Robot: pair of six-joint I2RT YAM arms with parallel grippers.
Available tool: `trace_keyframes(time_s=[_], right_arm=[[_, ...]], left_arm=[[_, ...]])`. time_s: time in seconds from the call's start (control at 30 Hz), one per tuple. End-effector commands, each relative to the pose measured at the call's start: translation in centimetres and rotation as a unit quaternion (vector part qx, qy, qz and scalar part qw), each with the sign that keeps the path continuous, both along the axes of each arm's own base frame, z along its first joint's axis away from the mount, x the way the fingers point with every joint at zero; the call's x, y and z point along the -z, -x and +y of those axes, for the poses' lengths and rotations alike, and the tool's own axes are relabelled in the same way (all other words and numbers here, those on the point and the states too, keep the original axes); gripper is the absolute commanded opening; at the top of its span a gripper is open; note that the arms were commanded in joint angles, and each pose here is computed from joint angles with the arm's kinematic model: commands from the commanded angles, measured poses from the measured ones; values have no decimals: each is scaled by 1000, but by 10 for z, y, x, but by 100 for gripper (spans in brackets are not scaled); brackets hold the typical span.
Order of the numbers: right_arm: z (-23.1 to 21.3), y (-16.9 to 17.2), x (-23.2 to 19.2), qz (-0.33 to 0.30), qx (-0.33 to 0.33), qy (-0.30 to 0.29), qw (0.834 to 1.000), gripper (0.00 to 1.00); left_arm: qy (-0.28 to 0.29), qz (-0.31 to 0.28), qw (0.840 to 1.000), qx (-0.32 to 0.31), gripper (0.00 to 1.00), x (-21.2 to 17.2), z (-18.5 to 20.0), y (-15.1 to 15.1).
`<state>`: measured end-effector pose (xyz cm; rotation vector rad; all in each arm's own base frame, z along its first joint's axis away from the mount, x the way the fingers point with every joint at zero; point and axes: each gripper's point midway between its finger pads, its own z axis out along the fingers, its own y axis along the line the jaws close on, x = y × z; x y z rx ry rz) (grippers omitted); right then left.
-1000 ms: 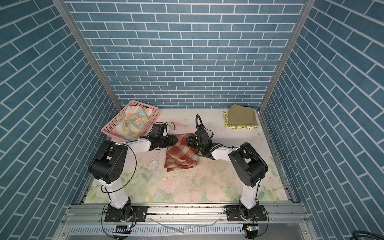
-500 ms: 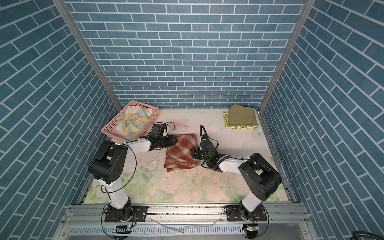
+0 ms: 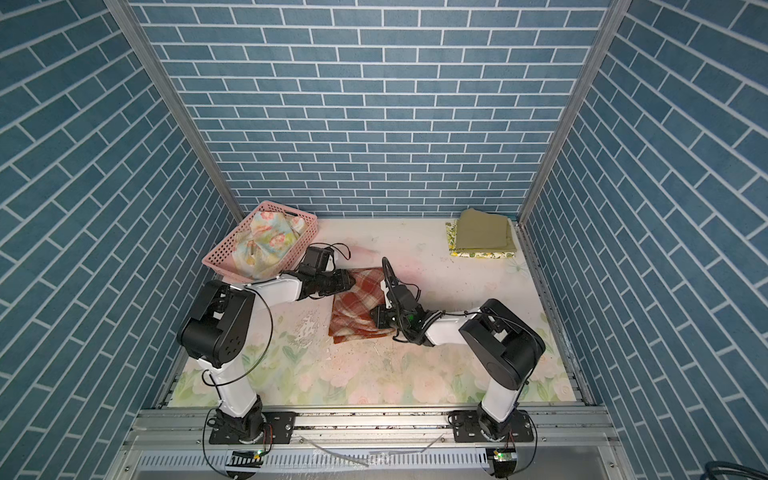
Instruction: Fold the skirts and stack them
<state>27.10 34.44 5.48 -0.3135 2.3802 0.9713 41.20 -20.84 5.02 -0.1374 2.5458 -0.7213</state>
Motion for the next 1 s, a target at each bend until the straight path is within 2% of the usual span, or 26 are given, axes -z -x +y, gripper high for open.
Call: trace_keyframes(time_s=[0.0,0.13,0.3,0.5,0.7,0.83,0.97], right_arm=[[-7,30,21,4,-30,25,999,22],[-24,46,34,12,-25,47,998,20],[-30,41,0,-28,-22,54,998,20],[-31,16,-54,-77,6,30,997,21],[-41,-12,-66,-62,52,7,997,21],[-49,-20,-51,-35,84,8,996,20],[-54,-18,-32,-11,98,11,995,20]], left_arm=[[-31,66,997,-16,55,31,16,18],[-33,69,997,-16,55,32,16,19],[-28,62,998,-18,56,21,14,15],[-13,16,1000,-12,61,-35,8,8],[13,-28,1000,0,63,-83,-9,22],[26,-25,999,10,63,-79,-25,47],[29,4,1000,13,62,-47,-29,78]])
